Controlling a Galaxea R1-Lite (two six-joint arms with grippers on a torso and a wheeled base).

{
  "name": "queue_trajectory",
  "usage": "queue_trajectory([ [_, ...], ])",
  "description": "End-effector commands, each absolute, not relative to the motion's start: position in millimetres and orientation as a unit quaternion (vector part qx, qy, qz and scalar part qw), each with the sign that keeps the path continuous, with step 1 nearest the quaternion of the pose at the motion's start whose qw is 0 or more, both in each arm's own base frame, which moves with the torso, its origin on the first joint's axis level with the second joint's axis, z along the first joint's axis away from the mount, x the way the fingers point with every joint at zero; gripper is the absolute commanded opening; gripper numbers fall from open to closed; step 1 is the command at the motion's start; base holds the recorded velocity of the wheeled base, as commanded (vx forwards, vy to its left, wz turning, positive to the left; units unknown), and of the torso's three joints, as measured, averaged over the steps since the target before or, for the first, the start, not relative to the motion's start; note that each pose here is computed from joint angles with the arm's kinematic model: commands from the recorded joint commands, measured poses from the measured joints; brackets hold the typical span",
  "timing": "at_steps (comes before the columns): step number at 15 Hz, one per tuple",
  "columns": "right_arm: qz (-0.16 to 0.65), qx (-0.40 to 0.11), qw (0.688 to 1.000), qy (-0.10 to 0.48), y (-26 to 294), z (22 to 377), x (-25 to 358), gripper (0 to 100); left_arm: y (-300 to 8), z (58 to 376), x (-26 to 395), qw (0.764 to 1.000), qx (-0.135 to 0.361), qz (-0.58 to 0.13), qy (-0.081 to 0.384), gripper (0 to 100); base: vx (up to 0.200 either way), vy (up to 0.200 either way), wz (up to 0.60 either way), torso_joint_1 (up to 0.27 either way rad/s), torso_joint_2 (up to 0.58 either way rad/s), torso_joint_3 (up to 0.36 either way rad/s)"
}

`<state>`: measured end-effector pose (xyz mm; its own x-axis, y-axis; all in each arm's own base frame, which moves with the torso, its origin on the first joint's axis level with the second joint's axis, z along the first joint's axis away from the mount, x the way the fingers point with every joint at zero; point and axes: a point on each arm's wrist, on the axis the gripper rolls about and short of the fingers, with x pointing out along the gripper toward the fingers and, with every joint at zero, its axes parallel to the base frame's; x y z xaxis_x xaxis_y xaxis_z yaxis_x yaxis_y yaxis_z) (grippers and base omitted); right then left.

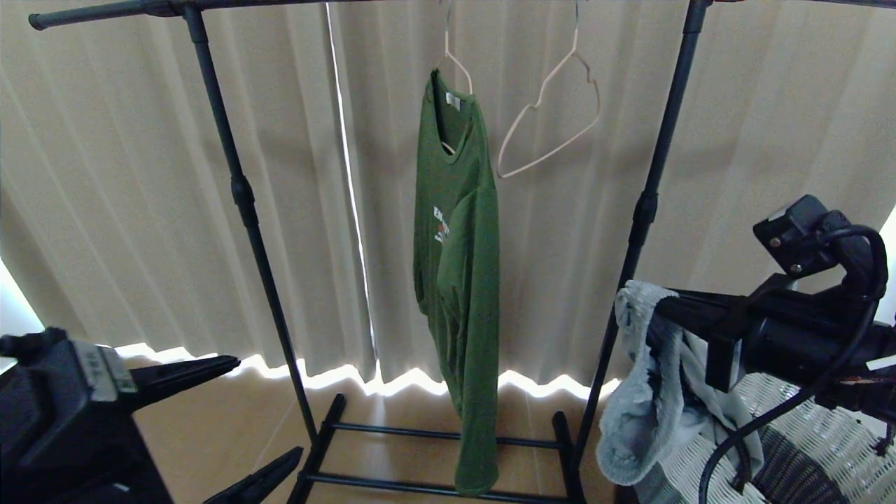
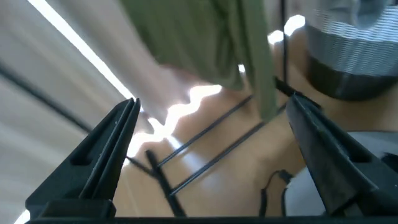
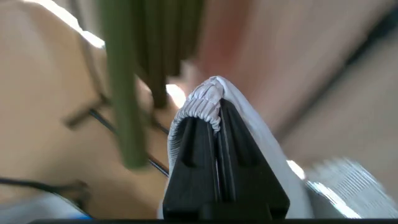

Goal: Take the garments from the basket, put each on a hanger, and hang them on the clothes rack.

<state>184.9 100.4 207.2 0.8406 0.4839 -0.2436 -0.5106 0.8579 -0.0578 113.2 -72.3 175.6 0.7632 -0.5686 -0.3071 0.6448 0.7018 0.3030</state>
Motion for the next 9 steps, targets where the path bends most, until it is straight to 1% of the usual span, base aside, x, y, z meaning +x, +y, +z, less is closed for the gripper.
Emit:
queue_trajectory([
  [1,0.299,-0.039,0.950,0.074,117,220,180,0,-131,168,157,0.890,0.188,-0.389,0.145,100,0.000,0.000,0.00,0.000,0.00,0.000],
  [2,0.310,-0.033,0.948,0.061,121,222,179,0,-143,168,163,0.889,0.173,-0.398,0.147,100,0.000,0.000,0.00,0.000,0.00,0.000],
  [3,0.326,-0.025,0.944,0.044,129,225,176,0,-166,165,171,0.886,0.145,-0.413,0.153,100,0.000,0.000,0.00,0.000,0.00,0.000],
  [4,0.328,-0.025,0.943,0.044,129,225,176,0,-167,165,172,0.886,0.143,-0.414,0.154,100,0.000,0.000,0.00,0.000,0.00,0.000],
  [5,0.351,-0.010,0.936,0.023,139,230,171,0,-195,155,180,0.877,0.124,-0.433,0.170,100,0.000,0.000,0.00,0.000,0.00,0.000],
  [6,0.358,-0.003,0.933,0.019,142,231,169,0,-205,149,182,0.873,0.117,-0.440,0.177,100,0.000,0.000,0.00,0.000,0.00,0.000],
  [7,0.373,0.008,0.928,0.013,148,235,164,0,-226,138,188,0.869,0.099,-0.448,0.187,100,0.000,0.000,0.00,0.000,0.00,0.000],
  [9,0.384,0.012,0.923,0.006,152,239,161,0,-247,123,195,0.871,0.076,-0.442,0.200,100,0.000,0.000,0.00,0.000,0.00,0.000],
])
